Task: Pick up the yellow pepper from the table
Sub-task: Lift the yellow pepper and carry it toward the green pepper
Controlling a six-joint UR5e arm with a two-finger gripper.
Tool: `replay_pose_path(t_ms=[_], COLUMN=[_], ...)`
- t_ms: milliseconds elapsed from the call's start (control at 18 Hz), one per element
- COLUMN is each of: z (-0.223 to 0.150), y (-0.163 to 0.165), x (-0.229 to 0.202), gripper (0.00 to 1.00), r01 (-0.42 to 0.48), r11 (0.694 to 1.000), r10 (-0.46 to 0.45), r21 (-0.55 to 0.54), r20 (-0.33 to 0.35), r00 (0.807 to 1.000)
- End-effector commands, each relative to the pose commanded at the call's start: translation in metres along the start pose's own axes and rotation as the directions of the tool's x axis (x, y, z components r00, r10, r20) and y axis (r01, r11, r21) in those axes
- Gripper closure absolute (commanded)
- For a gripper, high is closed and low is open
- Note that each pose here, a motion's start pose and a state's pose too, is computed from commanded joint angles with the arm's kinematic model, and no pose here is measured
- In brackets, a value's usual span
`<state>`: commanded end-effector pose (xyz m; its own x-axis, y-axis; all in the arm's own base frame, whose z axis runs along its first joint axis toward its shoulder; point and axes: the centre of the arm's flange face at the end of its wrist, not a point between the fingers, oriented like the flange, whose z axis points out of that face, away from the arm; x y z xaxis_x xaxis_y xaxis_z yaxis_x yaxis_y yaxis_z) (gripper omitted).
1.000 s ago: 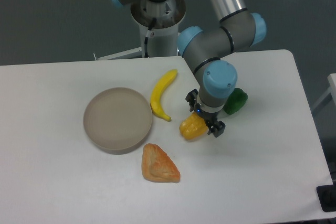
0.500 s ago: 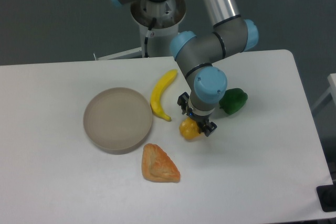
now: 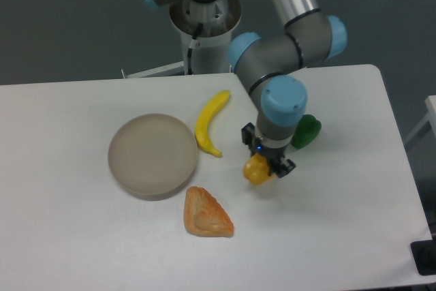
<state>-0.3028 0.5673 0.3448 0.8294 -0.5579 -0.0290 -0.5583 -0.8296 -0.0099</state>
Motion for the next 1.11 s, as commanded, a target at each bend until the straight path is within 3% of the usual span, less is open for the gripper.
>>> replay_pose_path(t_ms=[222,500,667,1111], z=[-0.036,-0.043,-0.043,-0.046], y=[0.038,0.071,0.072,0.070], x=[-0.028,-0.046,-0.047,-0.057], gripper=[0.74,0.74,0.78,0.77], r01=[-0.020,-0.058,-0.064,-0.100], r11=[1.000,0.998,0.998,0.995], r10=[0.019,0.058,0.064,0.101], r21=[-0.007,0.002,0.007,0.020], r20=[-0.036,-0.034,-0.034,-0.017], r00=[0.999,0.998,0.997,0.995])
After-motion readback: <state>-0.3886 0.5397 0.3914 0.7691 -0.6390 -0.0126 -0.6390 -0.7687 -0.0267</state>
